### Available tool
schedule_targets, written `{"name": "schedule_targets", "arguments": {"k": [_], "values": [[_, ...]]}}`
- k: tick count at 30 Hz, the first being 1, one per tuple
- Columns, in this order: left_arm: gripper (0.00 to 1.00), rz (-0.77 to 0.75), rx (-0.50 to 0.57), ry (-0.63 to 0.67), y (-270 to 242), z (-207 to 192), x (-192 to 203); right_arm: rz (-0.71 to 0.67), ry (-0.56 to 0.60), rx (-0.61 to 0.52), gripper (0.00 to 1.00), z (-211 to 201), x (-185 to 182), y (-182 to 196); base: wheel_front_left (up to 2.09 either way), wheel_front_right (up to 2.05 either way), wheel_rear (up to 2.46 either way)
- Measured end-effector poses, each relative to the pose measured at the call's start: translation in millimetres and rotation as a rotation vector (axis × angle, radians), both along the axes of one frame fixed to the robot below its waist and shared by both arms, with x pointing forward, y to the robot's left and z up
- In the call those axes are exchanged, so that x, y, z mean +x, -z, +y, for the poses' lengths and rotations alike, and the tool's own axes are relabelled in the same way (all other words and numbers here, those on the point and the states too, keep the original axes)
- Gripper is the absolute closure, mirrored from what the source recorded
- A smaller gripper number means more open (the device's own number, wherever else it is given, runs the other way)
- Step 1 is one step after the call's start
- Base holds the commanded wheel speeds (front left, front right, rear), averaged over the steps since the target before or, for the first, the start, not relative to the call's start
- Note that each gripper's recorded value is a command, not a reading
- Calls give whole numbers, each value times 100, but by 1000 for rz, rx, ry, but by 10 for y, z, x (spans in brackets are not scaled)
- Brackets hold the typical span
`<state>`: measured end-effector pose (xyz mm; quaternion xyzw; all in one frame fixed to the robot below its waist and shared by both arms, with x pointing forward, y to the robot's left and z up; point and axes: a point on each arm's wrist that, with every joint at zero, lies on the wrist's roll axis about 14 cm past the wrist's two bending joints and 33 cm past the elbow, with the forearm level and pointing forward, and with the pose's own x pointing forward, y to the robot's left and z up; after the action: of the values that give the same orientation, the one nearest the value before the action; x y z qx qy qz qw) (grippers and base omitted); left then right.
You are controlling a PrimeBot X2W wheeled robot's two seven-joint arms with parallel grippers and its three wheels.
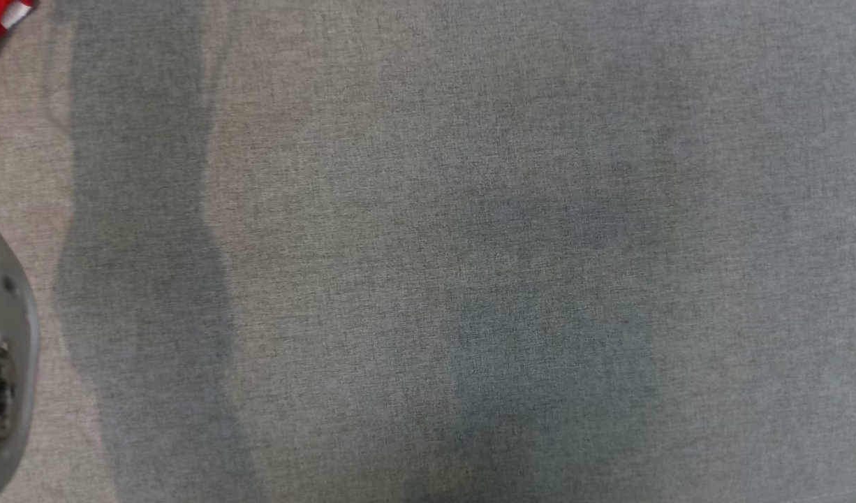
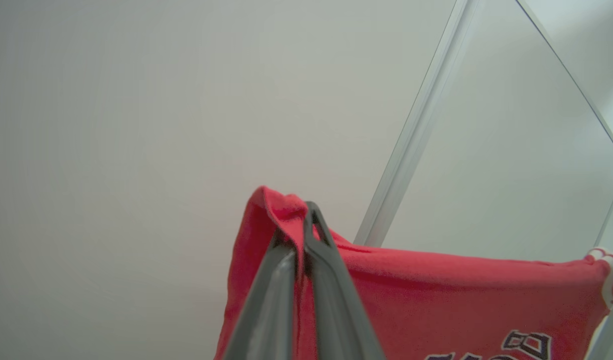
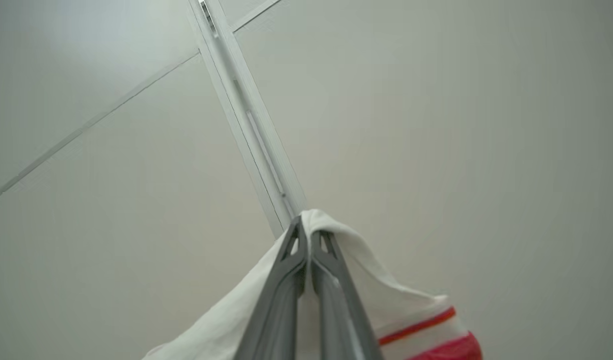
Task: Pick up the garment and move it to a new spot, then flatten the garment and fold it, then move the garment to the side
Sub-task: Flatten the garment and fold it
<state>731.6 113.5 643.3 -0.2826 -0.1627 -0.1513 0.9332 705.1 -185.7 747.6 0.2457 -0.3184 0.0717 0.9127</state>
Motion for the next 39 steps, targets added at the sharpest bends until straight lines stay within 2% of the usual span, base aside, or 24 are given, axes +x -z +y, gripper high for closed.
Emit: {"name": "schedule_targets", "arguments": {"k": [3,5,8,10,16,20,23,28,34,39], "values": [[100,-76,-37,-56,-77,67,85,-66,-8,-13,100,147,48,-169,0,0,0],[100,-61,-6,-74,101,65,163,-33,-34,-9,100,217,151,-41,0,0,0],[100,63,69,-60,755,-32,234,115,-59,-66,100,352,325,625,0,0,0],[100,143,78,-29,1177,-133,181,219,-67,-78,100,367,339,1135,0,0,0],[100,303,95,73,2023,-356,-196,402,-68,-80,100,290,61,2194,0,0,0],[100,335,147,158,2241,-493,-617,470,-112,-167,100,344,-332,2597,0,0,0],[100,363,200,175,2347,-402,-975,528,-163,-203,100,375,-767,2832,0,0,0],[100,421,233,147,2412,-138,-1645,587,-180,-194,100,250,-1510,2902,0,0,0],[100,524,199,80,2432,170,-2576,695,-186,-146,100,185,-2462,2966,0,0,0],[100,611,148,20,2394,197,-3342,797,-149,-141,100,-28,-3236,3021,0,0,0]]}}
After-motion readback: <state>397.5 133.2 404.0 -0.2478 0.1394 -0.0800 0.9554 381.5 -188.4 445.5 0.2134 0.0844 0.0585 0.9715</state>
